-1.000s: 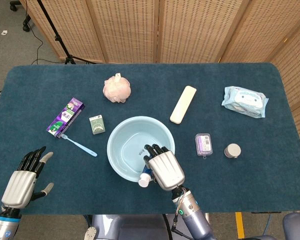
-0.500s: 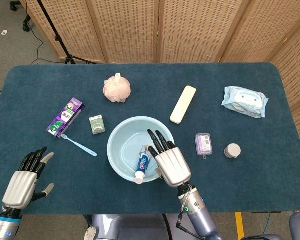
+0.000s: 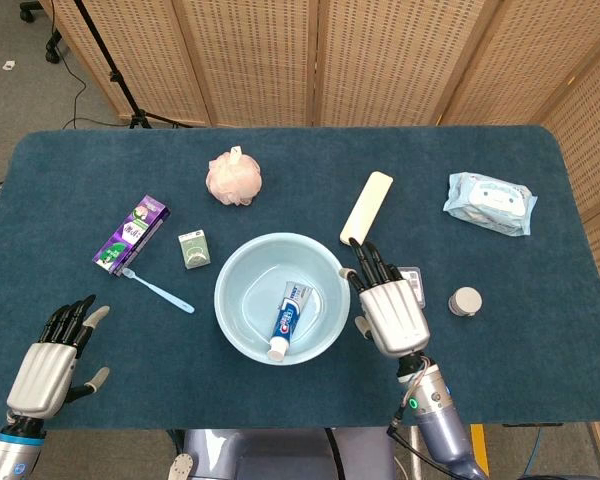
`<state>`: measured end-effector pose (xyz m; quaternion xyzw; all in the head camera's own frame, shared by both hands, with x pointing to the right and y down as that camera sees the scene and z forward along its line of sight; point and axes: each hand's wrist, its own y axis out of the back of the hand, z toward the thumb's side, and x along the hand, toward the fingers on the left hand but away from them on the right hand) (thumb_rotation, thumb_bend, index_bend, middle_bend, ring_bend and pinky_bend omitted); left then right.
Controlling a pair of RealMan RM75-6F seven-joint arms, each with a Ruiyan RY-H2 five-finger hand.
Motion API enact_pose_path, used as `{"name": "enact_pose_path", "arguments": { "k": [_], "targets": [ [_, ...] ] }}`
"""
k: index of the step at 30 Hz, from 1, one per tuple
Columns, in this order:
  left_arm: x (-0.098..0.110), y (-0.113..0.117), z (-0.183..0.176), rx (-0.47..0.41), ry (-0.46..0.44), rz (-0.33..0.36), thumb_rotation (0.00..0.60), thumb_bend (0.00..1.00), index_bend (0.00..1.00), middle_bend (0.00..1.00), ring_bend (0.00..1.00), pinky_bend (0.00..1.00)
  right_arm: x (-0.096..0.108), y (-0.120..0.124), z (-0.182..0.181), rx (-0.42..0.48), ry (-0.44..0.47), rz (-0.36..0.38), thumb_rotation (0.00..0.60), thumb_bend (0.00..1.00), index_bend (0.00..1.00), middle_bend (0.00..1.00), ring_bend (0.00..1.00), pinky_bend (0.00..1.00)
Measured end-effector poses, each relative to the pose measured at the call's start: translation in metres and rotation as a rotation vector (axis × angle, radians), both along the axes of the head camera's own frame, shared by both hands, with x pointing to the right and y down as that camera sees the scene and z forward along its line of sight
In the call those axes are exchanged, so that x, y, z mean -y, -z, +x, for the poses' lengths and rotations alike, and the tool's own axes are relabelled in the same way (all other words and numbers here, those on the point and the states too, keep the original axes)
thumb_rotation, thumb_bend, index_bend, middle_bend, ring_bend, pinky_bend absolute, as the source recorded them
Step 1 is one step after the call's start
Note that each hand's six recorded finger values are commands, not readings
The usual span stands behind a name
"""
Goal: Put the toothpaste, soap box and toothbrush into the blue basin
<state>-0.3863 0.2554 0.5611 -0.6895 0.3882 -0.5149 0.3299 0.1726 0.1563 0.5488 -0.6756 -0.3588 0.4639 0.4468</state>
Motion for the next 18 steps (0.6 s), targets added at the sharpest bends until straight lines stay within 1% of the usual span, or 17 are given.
{"name": "enact_pose_path", "arguments": {
  "k": [7, 10, 14, 18],
  "targets": [
    [0.0, -0.003, 0.0, 0.012, -0.001, 0.0, 0.6, 0.24, 0.0, 0.0, 0.0, 0.08, -0.016, -0.004, 0.055, -0.007, -0.068, -0.008, 0.6, 0.19, 0.28, 0.0, 0.0, 0.29],
    [-0.001, -0.004, 0.001, 0.02, -0.006, 0.001, 0.6, 0.24, 0.0, 0.0, 0.0, 0.08, -0.025, -0.008, 0.082, -0.008, -0.103, -0.017, 0.6, 0.18, 0.25, 0.0, 0.0, 0.26],
    [-0.002, -0.007, 0.003, 0.026, -0.01, 0.001, 0.6, 0.24, 0.0, 0.0, 0.0, 0.08, -0.038, -0.011, 0.12, -0.014, -0.153, -0.02, 0.6, 0.18, 0.22, 0.0, 0.0, 0.25],
    [-0.004, -0.01, 0.004, 0.033, -0.015, -0.002, 0.6, 0.24, 0.0, 0.0, 0.0, 0.08, -0.054, -0.012, 0.148, -0.01, -0.185, -0.023, 0.6, 0.18, 0.21, 0.0, 0.0, 0.22]
  ]
}}
